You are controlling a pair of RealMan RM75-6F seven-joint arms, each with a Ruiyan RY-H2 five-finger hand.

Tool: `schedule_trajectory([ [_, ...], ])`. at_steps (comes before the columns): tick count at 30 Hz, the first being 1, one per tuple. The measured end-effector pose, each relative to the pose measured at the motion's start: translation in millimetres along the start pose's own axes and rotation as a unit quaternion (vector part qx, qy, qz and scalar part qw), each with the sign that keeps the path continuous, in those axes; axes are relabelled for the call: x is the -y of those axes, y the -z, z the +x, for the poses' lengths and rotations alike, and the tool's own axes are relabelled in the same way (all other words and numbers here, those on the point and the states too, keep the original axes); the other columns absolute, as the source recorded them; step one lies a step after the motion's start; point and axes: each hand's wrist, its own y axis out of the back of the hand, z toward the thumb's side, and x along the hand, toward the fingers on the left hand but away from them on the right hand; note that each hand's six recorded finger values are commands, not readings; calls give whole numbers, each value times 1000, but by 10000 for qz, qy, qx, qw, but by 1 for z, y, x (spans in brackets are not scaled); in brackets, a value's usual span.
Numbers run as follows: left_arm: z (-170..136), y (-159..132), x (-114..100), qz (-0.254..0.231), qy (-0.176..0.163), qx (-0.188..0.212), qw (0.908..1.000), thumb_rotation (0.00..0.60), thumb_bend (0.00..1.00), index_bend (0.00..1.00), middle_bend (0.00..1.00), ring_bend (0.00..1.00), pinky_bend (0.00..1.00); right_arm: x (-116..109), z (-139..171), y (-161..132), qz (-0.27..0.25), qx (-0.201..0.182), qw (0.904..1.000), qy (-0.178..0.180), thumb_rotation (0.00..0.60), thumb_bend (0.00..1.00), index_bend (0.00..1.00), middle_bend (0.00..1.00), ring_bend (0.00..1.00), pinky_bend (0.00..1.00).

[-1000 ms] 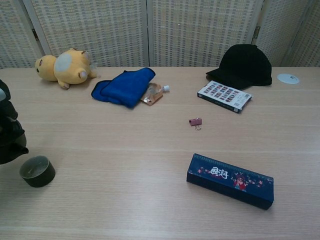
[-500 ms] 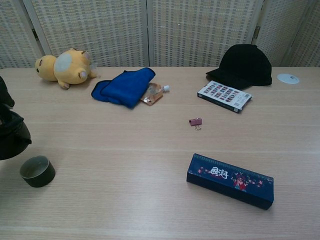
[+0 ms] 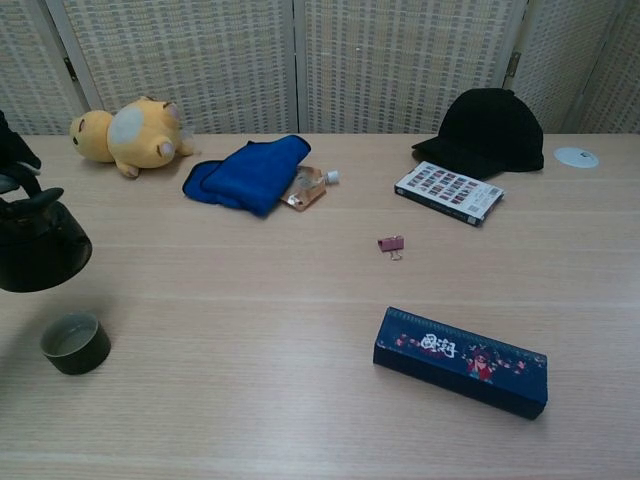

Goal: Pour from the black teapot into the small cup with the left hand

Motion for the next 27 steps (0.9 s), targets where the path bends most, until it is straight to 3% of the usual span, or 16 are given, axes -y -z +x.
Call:
schedule_trajectory([
  [12,30,15,19,-614,34,-335,9975,492,413,973,1000,953,316,2,-1,5,13,74,10000,-29,600,160,239,279,170,172],
  [16,39,22,25,-701,24,-461,9965,389,412,973,1000,953,316,2,-1,7,14,94,10000,-31,600,160,239,279,170,172],
  [22,49,26,31,-764,42,-565,9955,284,393,972,1000,953,316,3,-2,7,16,99,9999,-39,600,160,239,279,170,172],
  [27,53,33,34,-718,52,-686,9950,274,370,969,1000,952,316,3,-2,8,13,112,9999,-40,600,159,239,279,170,172],
])
